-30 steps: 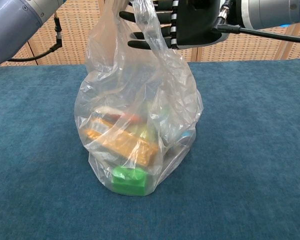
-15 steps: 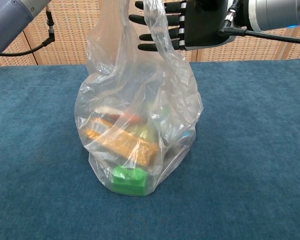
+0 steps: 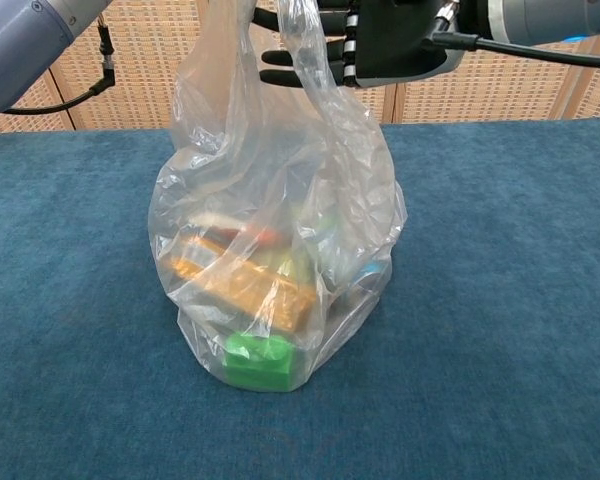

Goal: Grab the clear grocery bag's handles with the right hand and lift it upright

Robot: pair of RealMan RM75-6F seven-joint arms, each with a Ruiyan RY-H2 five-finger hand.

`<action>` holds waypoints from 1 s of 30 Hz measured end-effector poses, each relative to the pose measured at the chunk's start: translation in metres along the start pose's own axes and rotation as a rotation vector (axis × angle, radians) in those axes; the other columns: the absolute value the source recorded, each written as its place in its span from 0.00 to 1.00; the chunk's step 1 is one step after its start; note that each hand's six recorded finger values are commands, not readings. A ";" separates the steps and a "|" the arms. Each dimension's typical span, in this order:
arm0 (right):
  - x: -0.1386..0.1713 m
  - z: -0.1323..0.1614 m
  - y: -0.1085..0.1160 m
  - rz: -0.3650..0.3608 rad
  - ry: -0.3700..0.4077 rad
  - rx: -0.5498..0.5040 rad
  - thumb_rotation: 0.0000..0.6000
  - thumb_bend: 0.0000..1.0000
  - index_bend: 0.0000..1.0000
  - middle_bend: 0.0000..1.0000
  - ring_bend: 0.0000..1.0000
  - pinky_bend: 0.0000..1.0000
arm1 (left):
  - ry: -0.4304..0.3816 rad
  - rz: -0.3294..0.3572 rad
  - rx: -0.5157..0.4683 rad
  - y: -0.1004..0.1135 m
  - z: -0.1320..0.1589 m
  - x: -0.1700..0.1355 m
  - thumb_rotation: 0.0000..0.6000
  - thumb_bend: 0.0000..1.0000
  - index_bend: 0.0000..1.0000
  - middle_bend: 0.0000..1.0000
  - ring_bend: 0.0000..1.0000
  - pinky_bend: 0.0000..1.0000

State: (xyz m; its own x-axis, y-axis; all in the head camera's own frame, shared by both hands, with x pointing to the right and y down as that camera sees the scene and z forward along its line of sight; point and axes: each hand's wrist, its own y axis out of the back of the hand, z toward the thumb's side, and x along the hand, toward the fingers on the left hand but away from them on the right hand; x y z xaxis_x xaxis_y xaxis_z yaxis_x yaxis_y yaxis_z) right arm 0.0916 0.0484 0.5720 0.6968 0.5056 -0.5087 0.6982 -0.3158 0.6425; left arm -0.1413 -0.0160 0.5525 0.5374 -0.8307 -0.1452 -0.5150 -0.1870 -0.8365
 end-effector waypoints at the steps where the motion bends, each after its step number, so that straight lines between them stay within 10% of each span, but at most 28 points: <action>1: -0.001 -0.001 0.000 0.001 -0.003 -0.001 1.00 0.35 0.26 0.32 0.13 0.18 | 0.002 0.001 -0.002 0.000 0.000 0.000 1.00 0.26 0.00 0.00 0.00 0.00; 30: -0.004 -0.006 -0.008 0.034 -0.038 -0.008 1.00 0.39 0.27 0.39 0.20 0.34 | 0.022 -0.018 -0.009 -0.011 -0.001 0.005 1.00 0.26 0.00 0.00 0.00 0.00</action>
State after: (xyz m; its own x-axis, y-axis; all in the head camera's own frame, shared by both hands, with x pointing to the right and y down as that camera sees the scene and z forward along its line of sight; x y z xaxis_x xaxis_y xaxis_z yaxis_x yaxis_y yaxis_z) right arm 0.0818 0.0541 0.5724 0.7264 0.4633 -0.5077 0.6724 -0.3261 0.6644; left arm -0.1334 -0.0181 0.5616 0.5315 -0.8387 -0.1184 -0.5114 -0.2063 -0.8342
